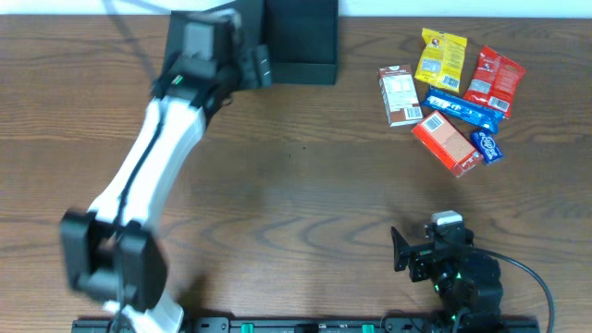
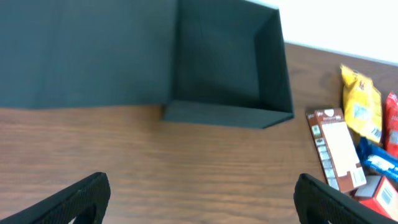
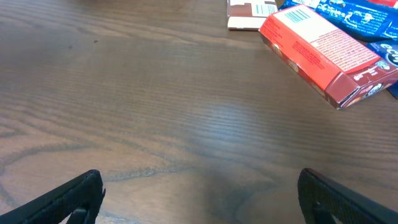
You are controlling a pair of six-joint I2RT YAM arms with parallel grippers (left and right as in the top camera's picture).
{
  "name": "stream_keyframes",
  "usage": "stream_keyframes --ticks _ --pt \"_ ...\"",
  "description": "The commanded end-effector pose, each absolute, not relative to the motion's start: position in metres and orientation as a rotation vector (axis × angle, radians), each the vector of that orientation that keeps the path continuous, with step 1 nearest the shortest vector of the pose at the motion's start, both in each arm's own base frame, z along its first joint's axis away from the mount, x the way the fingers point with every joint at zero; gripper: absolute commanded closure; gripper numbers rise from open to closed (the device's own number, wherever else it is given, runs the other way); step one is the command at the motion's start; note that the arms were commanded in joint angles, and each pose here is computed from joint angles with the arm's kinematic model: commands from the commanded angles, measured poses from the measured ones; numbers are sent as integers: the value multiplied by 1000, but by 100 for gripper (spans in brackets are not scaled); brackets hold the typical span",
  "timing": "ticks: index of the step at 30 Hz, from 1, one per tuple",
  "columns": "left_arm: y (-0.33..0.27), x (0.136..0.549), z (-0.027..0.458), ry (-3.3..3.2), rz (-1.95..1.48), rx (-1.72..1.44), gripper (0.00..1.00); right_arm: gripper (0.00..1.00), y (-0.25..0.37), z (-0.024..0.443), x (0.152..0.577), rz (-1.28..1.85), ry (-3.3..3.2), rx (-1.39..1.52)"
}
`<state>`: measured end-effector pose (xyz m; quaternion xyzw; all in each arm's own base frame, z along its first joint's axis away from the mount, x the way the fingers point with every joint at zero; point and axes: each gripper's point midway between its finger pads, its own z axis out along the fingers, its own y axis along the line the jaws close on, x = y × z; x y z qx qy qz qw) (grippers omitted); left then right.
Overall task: Pack container
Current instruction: 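Reach left gripper to the black box's lid edge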
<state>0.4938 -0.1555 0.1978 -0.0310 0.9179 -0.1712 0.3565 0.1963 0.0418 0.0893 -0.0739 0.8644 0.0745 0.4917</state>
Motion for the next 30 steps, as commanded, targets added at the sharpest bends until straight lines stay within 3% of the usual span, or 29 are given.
stream_keyframes --ticks 1,7,8,16,20,21,23,24,30 --pt "-178 527 197 2374 -418 -66 4 1 42 87 196 168 2099 -196" --pt "-215 567 176 2403 -365 74 4 1 42 87 196 167 2099 -196" --pt "-221 576 170 2393 -363 94 0 1 42 87 196 168 2099 -196" --pt "-236 600 140 2352 -362 123 16 1 42 87 196 168 2099 -196" --pt "-237 600 123 2381 -356 125 34 1 42 87 196 168 2099 -196" --pt "-238 600 123 2382 -363 131 48 1 42 87 196 168 2099 -196" --pt "-238 602 126 2367 -366 133 85 1 42 87 196 168 2099 -196" --pt "-239 603 127 2360 -367 132 94 1 42 87 196 168 2099 -196" --pt "-238 603 122 2370 -364 132 94 1 42 87 196 168 2099 -196"
